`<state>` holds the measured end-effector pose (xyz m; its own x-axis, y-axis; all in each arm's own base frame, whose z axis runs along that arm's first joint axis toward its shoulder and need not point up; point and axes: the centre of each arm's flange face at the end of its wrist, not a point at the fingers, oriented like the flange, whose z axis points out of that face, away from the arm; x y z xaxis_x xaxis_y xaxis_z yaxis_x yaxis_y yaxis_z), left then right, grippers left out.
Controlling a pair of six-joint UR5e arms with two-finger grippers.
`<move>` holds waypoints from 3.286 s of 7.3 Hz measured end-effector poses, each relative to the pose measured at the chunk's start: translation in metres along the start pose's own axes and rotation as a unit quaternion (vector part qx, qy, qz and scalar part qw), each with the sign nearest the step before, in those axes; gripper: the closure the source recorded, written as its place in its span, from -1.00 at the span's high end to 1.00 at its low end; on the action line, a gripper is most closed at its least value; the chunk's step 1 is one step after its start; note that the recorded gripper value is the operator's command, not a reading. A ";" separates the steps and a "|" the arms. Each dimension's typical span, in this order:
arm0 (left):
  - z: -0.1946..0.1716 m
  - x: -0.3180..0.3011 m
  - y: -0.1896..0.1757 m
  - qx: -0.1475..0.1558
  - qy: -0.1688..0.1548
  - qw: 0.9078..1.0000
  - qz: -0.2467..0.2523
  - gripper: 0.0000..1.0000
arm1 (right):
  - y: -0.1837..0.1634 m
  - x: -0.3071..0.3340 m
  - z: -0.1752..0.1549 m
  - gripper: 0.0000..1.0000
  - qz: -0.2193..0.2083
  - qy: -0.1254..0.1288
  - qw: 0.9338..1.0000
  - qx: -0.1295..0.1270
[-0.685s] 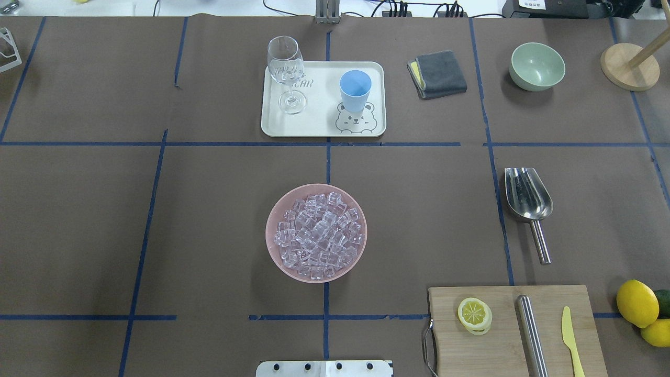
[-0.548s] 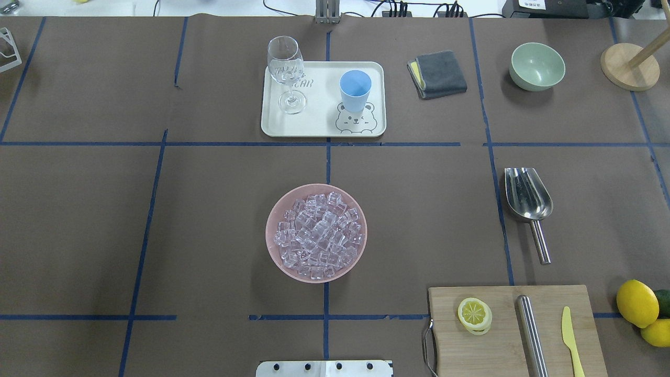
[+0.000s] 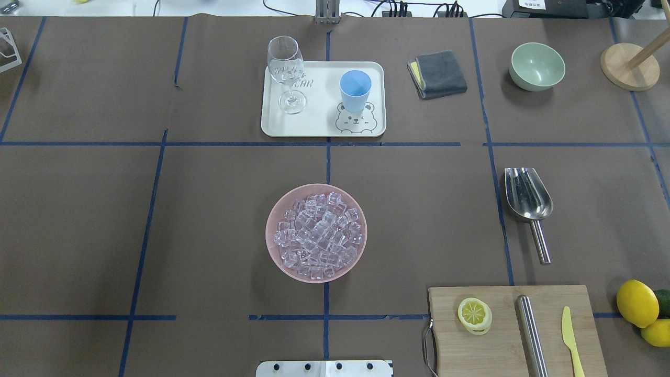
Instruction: Put ice in cup with scoop
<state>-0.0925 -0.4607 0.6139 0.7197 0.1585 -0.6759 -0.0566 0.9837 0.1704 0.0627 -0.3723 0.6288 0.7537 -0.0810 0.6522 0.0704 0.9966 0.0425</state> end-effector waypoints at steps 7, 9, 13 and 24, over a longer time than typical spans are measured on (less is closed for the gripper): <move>-0.020 0.033 -0.034 0.038 0.033 0.998 0.044 1.00 | -0.030 -0.025 -0.017 1.00 -0.025 -0.041 0.998 0.031; -0.030 0.048 -0.048 0.092 0.046 0.989 0.102 1.00 | -0.041 -0.034 -0.021 1.00 -0.035 -0.051 0.997 0.037; 0.014 0.133 -0.076 0.147 0.071 0.952 0.258 1.00 | -0.079 -0.068 -0.022 1.00 -0.083 -0.045 0.995 0.043; 0.196 0.575 -0.022 0.174 0.172 0.786 0.568 1.00 | -0.104 -0.152 -0.018 1.00 -0.103 -0.063 0.991 0.055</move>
<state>0.4585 -0.4078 0.3623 0.1083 0.9901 -0.0889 -0.2924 0.1172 0.9491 -0.0472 -0.4643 0.5117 0.6425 -0.2876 0.7102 0.1371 0.9551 0.2627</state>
